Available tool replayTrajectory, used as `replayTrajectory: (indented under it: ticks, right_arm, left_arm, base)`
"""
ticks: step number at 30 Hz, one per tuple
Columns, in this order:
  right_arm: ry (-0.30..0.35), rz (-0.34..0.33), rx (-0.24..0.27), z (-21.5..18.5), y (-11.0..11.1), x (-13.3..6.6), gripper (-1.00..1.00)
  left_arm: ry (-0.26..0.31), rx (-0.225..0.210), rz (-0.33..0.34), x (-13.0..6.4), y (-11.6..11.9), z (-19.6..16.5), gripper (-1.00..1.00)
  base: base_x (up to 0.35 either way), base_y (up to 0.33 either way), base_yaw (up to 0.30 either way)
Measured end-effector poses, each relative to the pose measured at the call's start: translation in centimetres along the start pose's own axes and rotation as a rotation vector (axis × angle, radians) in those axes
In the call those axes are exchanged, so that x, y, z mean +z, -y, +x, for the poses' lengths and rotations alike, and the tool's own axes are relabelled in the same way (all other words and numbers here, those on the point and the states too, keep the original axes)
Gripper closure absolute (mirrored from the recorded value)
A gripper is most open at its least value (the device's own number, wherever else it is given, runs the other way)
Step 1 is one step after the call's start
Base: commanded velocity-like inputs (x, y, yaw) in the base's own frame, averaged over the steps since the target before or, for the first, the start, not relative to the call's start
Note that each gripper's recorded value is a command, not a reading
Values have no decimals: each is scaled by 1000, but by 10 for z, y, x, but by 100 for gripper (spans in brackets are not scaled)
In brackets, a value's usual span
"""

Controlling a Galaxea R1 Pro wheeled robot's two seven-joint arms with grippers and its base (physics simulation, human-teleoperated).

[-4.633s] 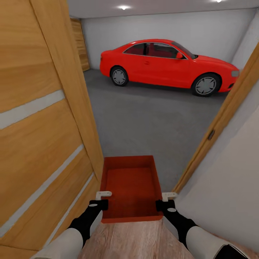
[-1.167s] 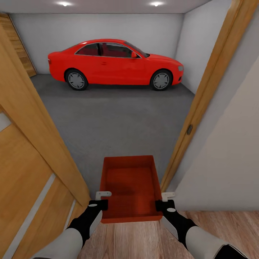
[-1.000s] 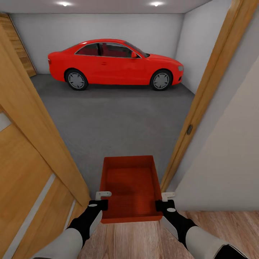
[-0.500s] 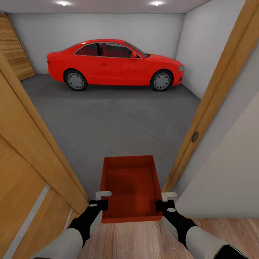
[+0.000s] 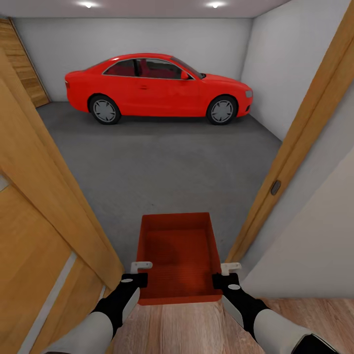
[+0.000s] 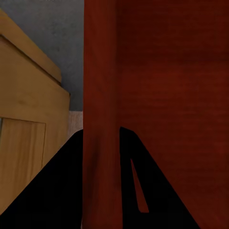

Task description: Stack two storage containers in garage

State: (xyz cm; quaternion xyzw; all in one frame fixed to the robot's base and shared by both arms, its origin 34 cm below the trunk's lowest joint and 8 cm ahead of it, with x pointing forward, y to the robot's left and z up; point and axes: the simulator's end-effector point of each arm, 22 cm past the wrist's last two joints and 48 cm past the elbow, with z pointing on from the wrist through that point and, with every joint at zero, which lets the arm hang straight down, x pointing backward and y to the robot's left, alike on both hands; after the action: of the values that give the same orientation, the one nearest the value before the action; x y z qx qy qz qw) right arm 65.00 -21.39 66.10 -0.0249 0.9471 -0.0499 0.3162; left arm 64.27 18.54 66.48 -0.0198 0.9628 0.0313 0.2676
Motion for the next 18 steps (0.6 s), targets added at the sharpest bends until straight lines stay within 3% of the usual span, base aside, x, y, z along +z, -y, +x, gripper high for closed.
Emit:
replayTrajectory:
  ticks: [10,18]
  right_arm:
    - [0,0,0,0,0,0,100]
    - [1,0,0,0,0,-1,100]
  left_arm:
    - [0,-1,0,0,0,0,100]
    - [1,0,0,-1,0,0,100]
  base:
    - [9,0,0]
    - [265,0,0]
